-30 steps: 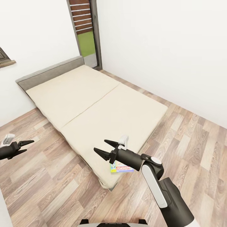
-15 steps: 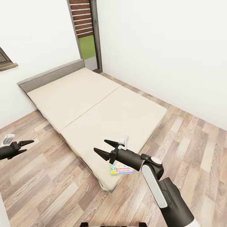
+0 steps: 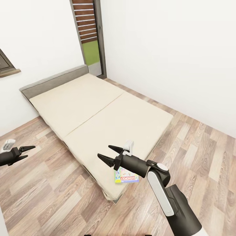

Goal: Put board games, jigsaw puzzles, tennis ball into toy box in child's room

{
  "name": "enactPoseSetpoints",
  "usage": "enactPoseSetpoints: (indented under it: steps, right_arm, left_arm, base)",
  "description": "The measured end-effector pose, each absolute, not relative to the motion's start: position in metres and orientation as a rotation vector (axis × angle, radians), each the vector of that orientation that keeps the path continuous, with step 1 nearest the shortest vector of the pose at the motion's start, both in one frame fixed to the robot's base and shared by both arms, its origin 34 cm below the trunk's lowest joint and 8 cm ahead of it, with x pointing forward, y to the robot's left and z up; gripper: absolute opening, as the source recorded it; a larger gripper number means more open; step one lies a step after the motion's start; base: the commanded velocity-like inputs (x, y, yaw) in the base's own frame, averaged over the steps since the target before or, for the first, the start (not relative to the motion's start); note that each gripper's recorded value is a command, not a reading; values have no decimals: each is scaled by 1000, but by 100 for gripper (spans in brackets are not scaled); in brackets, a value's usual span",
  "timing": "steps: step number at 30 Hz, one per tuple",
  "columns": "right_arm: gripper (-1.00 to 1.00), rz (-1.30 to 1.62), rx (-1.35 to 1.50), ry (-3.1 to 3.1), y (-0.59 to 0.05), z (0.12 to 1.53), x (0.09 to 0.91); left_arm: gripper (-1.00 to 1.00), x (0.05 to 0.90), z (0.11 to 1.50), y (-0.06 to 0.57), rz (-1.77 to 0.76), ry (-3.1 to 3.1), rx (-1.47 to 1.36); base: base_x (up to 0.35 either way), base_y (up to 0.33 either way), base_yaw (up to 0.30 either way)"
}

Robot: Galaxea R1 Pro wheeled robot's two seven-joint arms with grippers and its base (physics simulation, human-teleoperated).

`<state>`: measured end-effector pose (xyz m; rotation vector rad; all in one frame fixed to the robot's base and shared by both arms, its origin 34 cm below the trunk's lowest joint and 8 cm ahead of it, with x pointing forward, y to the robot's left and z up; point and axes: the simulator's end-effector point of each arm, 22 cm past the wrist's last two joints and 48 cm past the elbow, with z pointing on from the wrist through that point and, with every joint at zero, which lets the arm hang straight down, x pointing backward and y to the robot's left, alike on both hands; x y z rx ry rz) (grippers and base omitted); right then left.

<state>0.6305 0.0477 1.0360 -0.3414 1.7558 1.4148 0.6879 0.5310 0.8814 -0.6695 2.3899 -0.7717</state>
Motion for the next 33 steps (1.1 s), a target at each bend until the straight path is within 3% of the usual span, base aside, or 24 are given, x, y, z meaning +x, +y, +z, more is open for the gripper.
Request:
enactPoseSetpoints:
  steps: [33]
  right_arm:
    - [100,1415,-341,1754,48,1037,631]
  left_arm:
    - [100,688,883,531,-772,2387,-668]
  base:
    - [0,0,0]
